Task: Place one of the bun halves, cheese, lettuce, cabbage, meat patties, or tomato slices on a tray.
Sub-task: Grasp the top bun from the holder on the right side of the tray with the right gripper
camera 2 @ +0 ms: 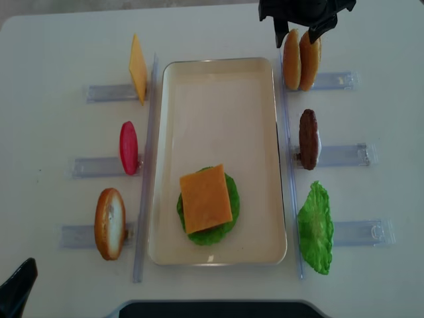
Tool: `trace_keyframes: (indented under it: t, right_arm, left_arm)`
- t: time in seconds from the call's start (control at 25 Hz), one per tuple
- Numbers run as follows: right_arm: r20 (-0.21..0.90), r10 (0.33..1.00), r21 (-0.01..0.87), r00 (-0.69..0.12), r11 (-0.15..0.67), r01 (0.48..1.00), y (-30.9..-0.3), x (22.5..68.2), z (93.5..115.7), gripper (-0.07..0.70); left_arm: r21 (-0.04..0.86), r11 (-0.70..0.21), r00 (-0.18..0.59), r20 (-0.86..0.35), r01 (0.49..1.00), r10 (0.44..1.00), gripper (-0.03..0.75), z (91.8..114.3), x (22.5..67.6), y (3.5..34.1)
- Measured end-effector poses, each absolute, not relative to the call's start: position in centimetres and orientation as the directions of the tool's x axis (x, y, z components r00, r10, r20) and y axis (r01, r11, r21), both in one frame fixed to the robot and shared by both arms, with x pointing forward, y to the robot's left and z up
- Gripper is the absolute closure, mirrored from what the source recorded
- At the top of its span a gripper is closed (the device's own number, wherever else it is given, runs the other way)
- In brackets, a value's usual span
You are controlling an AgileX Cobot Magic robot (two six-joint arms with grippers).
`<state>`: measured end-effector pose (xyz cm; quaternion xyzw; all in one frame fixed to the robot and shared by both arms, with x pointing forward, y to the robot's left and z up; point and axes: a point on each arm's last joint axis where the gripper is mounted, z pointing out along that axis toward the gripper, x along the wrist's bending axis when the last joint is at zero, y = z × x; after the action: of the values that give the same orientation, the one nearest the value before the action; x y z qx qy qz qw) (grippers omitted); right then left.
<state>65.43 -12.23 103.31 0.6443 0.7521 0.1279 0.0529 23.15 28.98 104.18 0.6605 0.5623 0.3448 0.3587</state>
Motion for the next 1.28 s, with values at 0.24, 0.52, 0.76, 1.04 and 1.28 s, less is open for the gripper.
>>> trace_keyframes:
  t: [0.24, 0.52, 0.76, 1.04, 1.28]
  right_arm:
    - [0.086, 0.981, 0.267, -0.174, 0.146, 0.953, -12.2, 65.5, 103.3, 0.140]
    - [0.084, 0.980, 0.268, -0.179, 0.151, 0.952, -12.2, 65.5, 103.3, 0.142]
    - [0.084, 0.980, 0.267, -0.179, 0.151, 0.952, -12.2, 65.5, 103.3, 0.142]
    - [0.084, 0.980, 0.266, -0.179, 0.151, 0.952, -12.2, 65.5, 103.3, 0.142]
    - [0.070, 0.982, 0.206, -0.176, 0.159, 0.965, -12.1, 65.7, 101.6, 0.142]
  left_arm:
    - [0.862, -0.110, 0.130, 0.052, 0.495, 0.990, 0.244, 104.2, 23.2, 29.0]
    - [0.862, -0.110, 0.130, 0.052, 0.495, 0.990, 0.244, 104.2, 23.2, 29.0]
    - [0.862, -0.110, 0.130, 0.052, 0.495, 0.990, 0.244, 104.2, 23.2, 29.0]
    - [0.862, -0.110, 0.130, 0.052, 0.495, 0.990, 0.244, 104.2, 23.2, 29.0]
    - [0.862, -0.110, 0.130, 0.052, 0.495, 0.990, 0.244, 104.2, 23.2, 29.0]
